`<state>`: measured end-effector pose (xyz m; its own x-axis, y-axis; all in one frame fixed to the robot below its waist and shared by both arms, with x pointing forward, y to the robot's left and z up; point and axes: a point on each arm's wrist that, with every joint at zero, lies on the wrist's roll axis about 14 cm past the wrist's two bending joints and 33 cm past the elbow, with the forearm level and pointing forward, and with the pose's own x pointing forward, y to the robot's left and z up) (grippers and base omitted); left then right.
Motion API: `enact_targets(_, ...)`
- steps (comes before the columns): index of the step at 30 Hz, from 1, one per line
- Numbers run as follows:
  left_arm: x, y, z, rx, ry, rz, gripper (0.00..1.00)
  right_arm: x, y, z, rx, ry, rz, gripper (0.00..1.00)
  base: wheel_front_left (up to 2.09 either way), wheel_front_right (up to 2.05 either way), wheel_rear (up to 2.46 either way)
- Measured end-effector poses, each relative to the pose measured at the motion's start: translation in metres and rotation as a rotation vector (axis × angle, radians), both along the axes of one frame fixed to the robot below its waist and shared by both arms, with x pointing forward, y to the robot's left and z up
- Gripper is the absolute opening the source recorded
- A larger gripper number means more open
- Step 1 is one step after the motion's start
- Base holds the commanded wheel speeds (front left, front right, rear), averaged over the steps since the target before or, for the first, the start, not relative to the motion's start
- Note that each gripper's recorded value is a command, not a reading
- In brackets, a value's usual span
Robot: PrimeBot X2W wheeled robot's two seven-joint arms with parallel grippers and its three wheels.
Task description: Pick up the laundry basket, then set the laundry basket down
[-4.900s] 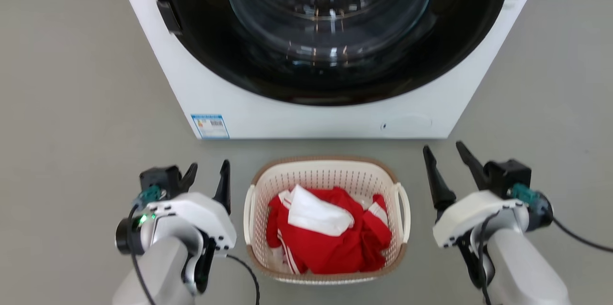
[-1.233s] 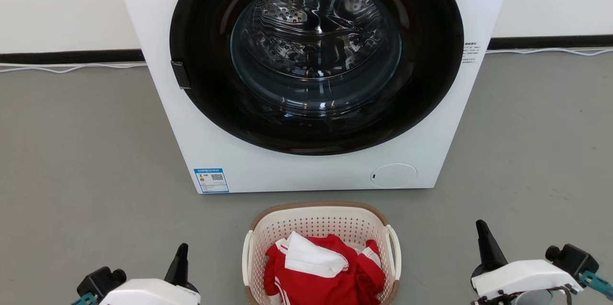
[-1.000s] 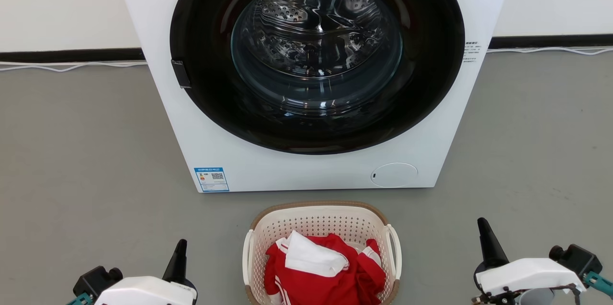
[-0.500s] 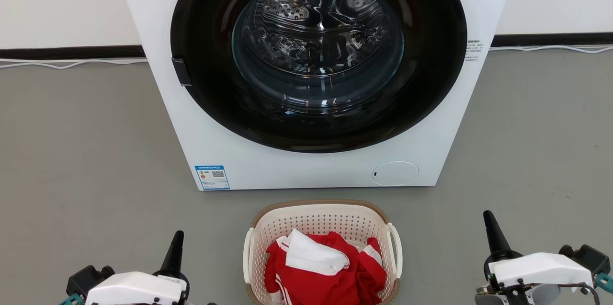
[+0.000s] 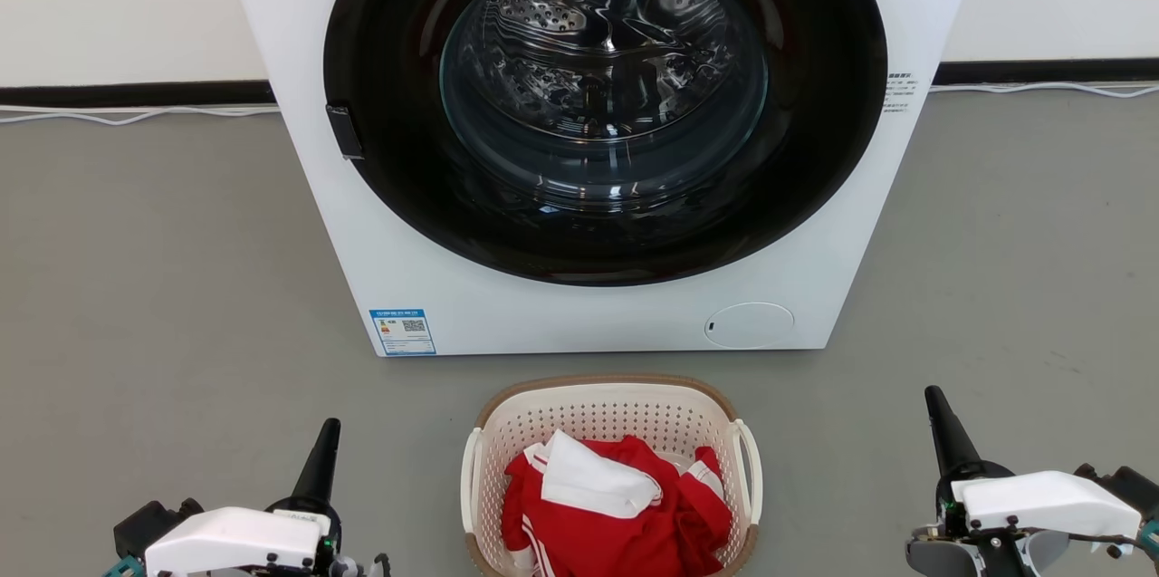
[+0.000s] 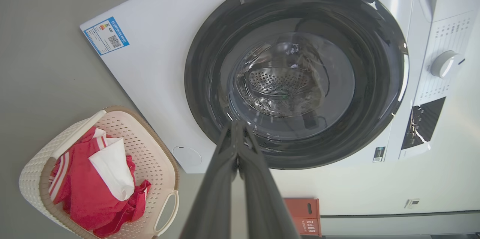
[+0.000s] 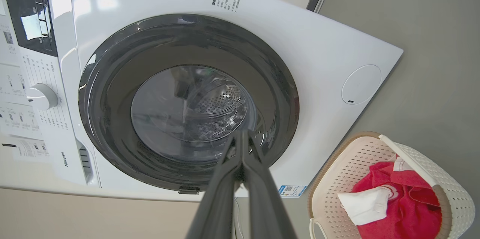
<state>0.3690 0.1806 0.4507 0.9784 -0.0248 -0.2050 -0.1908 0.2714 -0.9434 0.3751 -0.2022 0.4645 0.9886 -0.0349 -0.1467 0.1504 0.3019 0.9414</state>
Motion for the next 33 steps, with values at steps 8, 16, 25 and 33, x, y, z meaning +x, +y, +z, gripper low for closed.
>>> enact_targets(8,0.002,0.001,0.007,-0.081,-0.028,0.014,0.00,0.002,0.000,0.007,0.087,-0.025,-0.005,0.00,0.00,0.00,0.00)
enact_targets(16,0.004,0.004,0.013,-0.151,-0.046,0.029,0.00,0.004,-0.002,0.012,0.165,-0.045,-0.015,0.00,0.00,0.00,0.00)
enact_targets(25,0.006,0.007,0.023,-0.241,-0.090,0.038,0.00,0.004,-0.005,0.017,0.265,-0.071,-0.027,0.00,0.00,0.00,0.00)
enact_targets(33,0.007,0.009,0.028,-0.275,-0.112,0.045,0.00,0.006,-0.005,0.022,0.309,-0.091,-0.029,0.00,0.00,0.00,0.00)
